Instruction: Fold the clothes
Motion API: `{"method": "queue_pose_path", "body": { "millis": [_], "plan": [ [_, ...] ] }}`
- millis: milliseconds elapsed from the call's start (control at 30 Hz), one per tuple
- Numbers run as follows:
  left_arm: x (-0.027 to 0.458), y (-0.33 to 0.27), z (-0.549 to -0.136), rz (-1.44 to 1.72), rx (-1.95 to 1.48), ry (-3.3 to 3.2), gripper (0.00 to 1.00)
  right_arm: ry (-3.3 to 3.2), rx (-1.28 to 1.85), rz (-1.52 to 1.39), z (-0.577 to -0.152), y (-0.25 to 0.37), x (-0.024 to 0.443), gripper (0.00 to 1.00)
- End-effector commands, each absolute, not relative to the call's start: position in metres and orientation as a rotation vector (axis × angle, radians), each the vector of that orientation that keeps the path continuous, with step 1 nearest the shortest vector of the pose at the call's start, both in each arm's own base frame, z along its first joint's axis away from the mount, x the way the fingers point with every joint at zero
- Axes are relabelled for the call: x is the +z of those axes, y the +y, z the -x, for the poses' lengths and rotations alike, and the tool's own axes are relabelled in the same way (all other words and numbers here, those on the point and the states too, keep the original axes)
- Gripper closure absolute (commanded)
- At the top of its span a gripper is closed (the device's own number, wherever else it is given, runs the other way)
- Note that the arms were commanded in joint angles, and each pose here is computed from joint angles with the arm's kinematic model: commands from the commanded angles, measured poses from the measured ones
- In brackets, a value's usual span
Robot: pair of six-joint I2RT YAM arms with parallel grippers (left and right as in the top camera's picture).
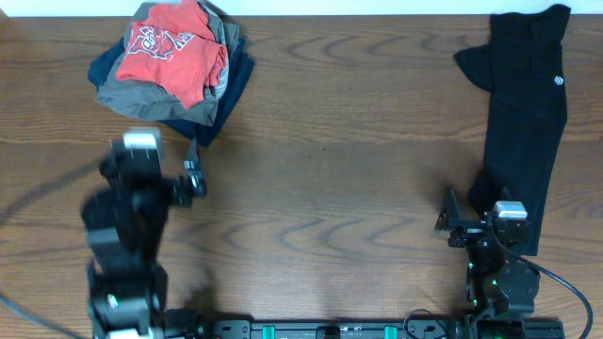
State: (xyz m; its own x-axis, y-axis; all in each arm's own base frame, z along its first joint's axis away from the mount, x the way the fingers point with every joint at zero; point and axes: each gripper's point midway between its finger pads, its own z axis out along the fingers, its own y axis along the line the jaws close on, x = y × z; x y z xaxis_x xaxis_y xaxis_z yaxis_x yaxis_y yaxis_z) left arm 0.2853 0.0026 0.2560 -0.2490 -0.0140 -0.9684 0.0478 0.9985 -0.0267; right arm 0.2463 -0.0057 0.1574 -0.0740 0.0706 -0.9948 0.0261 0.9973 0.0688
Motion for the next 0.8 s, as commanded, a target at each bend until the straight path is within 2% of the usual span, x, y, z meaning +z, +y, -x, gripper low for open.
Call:
{"method": "queue_pose_path", "body": {
  "millis": [0,233,767],
  "plan": [
    [0.234,0.004,-0.266,-0.011,-0.044,1.763,0.02,1.643,0.051,-0.079,-0.246,-0.004,0.157,0.01],
    [0.207,-0.001,-0.244,-0.005,-0.060,1.659,0.02,1.643,0.051,-0.079,-0.246,-0.004,0.157,0.01],
    [0.184,-0.005,-0.243,-0.010,-0.084,1.579,0.02,1.643,0.051,-0.079,-0.246,-0.004,0.157,0.01]
  ]
}}
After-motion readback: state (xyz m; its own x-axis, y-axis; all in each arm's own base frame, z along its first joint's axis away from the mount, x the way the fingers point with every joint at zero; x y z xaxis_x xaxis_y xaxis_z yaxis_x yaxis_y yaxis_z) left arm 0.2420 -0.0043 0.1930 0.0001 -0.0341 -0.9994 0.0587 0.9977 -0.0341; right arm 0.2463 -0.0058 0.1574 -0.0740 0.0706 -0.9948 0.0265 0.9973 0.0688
